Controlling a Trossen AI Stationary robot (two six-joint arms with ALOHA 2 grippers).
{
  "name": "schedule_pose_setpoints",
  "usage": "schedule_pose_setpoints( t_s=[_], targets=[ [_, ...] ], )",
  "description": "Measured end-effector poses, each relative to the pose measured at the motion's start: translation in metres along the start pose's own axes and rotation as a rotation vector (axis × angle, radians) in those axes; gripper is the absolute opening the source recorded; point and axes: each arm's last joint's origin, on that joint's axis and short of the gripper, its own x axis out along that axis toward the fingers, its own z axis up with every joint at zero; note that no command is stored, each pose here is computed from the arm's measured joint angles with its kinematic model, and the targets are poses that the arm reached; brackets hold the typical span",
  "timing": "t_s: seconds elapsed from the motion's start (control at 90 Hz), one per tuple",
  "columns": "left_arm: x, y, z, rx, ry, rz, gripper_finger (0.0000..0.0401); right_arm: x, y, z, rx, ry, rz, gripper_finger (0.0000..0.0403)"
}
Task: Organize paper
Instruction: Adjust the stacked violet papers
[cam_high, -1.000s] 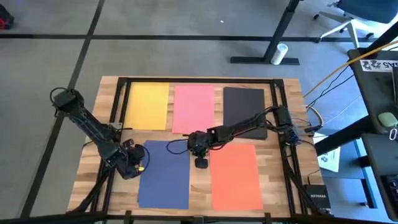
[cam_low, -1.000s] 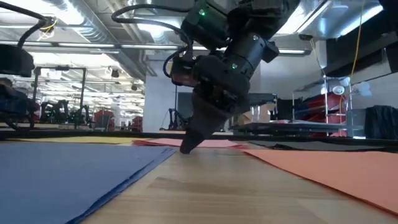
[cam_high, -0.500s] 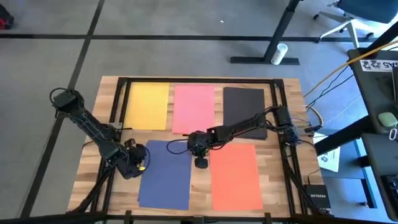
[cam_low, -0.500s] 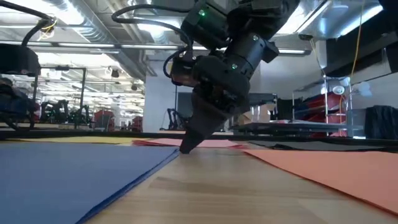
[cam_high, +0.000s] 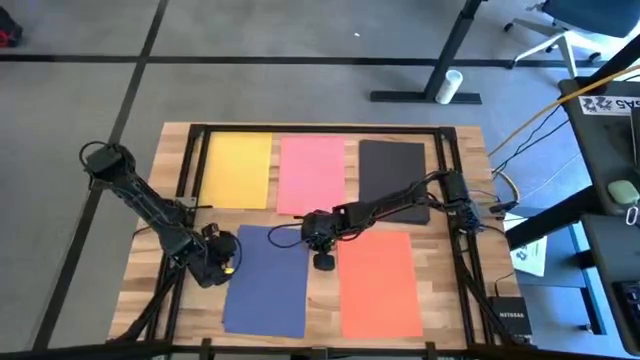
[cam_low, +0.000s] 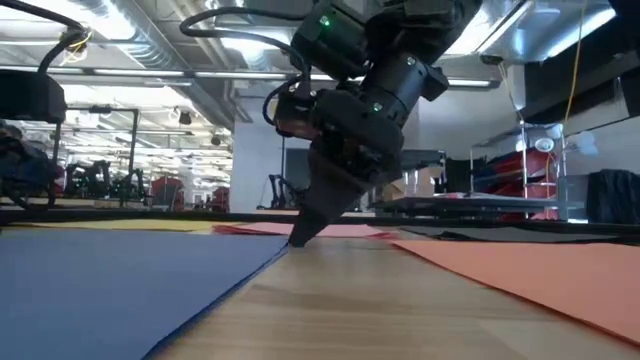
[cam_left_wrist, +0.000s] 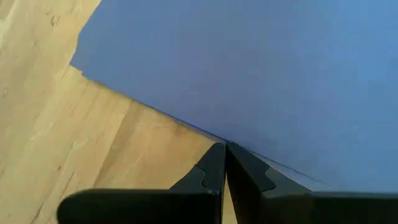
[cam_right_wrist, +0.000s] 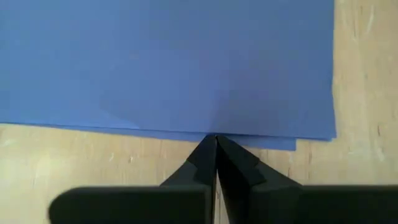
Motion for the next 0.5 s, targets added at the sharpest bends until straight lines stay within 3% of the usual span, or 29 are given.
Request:
schedule_pose_setpoints(
  t_s=[0.5],
  targets=[
    [-0.0002,-0.0032,0.0013,-0.013,-0.016,-0.03,0.0,0.0,-0.0004,-0.0001,-0.004,0.0,-0.002,0.0001]
  ],
)
